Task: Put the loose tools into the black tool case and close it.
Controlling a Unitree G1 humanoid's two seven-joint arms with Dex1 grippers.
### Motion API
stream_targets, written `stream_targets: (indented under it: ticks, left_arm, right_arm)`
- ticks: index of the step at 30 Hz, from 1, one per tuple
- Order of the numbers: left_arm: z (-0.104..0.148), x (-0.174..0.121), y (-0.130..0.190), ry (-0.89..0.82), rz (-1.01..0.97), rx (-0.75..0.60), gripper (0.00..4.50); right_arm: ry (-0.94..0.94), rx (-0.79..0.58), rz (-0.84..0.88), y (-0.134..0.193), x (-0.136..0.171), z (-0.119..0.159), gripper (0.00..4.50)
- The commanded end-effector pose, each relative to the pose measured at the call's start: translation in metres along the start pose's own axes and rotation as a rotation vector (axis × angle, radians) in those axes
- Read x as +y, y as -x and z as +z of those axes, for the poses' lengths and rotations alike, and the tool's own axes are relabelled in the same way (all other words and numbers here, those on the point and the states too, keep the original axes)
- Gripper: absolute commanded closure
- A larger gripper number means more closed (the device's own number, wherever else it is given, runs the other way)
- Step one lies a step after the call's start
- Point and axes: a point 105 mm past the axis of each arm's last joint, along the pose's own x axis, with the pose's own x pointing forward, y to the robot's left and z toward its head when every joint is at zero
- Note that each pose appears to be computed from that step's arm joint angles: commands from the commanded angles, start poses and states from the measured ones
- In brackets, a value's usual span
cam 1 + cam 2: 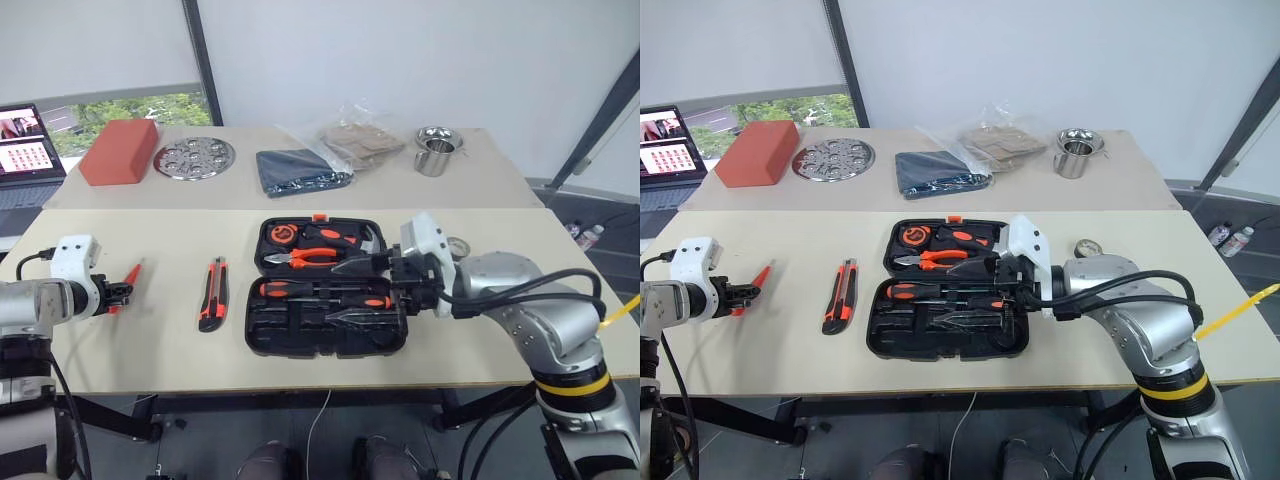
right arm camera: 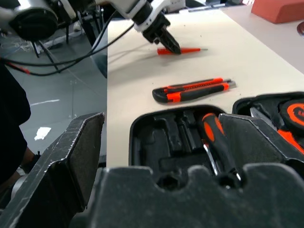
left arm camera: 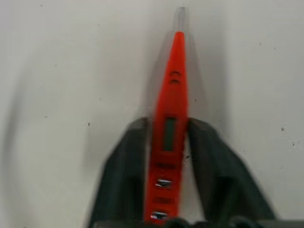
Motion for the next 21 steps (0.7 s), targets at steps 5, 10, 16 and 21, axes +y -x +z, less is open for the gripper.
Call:
stream_targets:
  ticks: [5,10,16,21]
  left_arm:
    - [0.075,-0.091,0.062,-0.496,-0.624,-0.198,4.06]
    - [0.042,-0.165,0.069,-0.904,-0.998,-0.039,4.06]
    - [0.031,-0.221,0.034,-1.081,-1.134,0.025,4.06]
    - [0.028,-0.241,0.004,-1.130,-1.120,0.079,4.06]
  right_arm:
    - [-0.005,0.029,-0.046,0.024,0.014,0.002,0.00]
    - [-0.014,0.069,-0.112,0.035,0.020,-0.009,0.00]
    - [-0.027,0.053,-0.185,0.033,0.025,-0.011,0.00]
    - [-0.037,0.051,-0.249,0.035,0.026,-0.013,0.00]
